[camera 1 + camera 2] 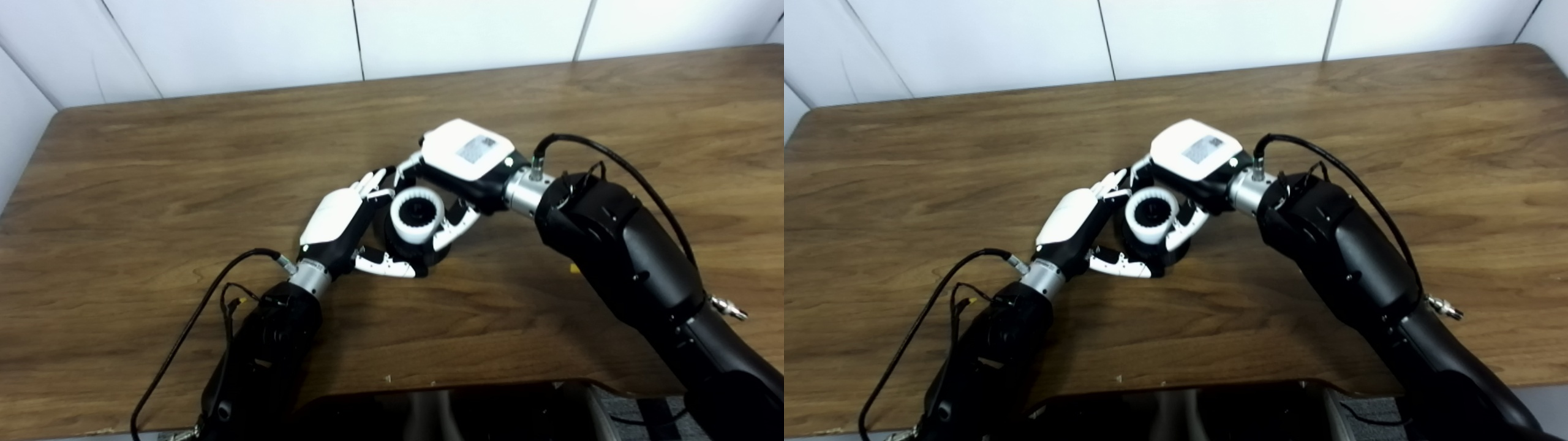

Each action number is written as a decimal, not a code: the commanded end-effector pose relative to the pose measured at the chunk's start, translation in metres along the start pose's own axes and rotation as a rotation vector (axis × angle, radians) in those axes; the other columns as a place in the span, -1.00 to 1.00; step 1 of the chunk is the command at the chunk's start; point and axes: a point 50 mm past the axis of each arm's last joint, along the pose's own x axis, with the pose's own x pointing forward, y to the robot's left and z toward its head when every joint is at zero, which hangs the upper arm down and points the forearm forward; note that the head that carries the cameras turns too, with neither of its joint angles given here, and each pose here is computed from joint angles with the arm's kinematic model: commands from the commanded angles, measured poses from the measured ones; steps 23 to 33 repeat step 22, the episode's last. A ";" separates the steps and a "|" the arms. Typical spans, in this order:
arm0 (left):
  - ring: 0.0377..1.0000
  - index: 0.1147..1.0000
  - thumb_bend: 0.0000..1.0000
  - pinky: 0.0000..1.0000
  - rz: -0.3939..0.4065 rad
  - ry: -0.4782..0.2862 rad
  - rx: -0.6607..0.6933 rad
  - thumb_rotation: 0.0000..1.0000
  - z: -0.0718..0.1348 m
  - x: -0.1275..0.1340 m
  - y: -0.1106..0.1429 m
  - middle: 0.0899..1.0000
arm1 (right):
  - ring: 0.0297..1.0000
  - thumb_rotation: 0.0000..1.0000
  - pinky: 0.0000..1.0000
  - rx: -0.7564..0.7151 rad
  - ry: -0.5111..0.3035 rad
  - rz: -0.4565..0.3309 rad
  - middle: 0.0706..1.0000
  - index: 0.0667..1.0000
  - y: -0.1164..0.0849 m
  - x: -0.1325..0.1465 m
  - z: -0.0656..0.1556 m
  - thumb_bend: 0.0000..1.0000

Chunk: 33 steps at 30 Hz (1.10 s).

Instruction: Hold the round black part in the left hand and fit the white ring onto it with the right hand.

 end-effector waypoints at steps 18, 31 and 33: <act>1.00 0.28 1.00 0.93 -0.016 -0.040 -0.002 -0.21 0.008 0.004 0.001 1.00 | 0.47 -0.18 0.77 0.024 0.005 -0.074 0.52 0.56 -0.014 -0.006 -0.003 0.83; 1.00 0.27 1.00 0.95 -0.015 -0.042 -0.006 -0.21 0.006 0.003 0.000 1.00 | 0.49 -0.18 0.72 0.100 0.035 -0.112 0.56 0.58 -0.010 -0.013 -0.009 0.75; 1.00 0.27 1.00 0.95 -0.015 -0.042 -0.006 -0.21 0.006 0.003 0.000 1.00 | 0.49 -0.18 0.72 0.100 0.035 -0.112 0.56 0.58 -0.010 -0.013 -0.009 0.75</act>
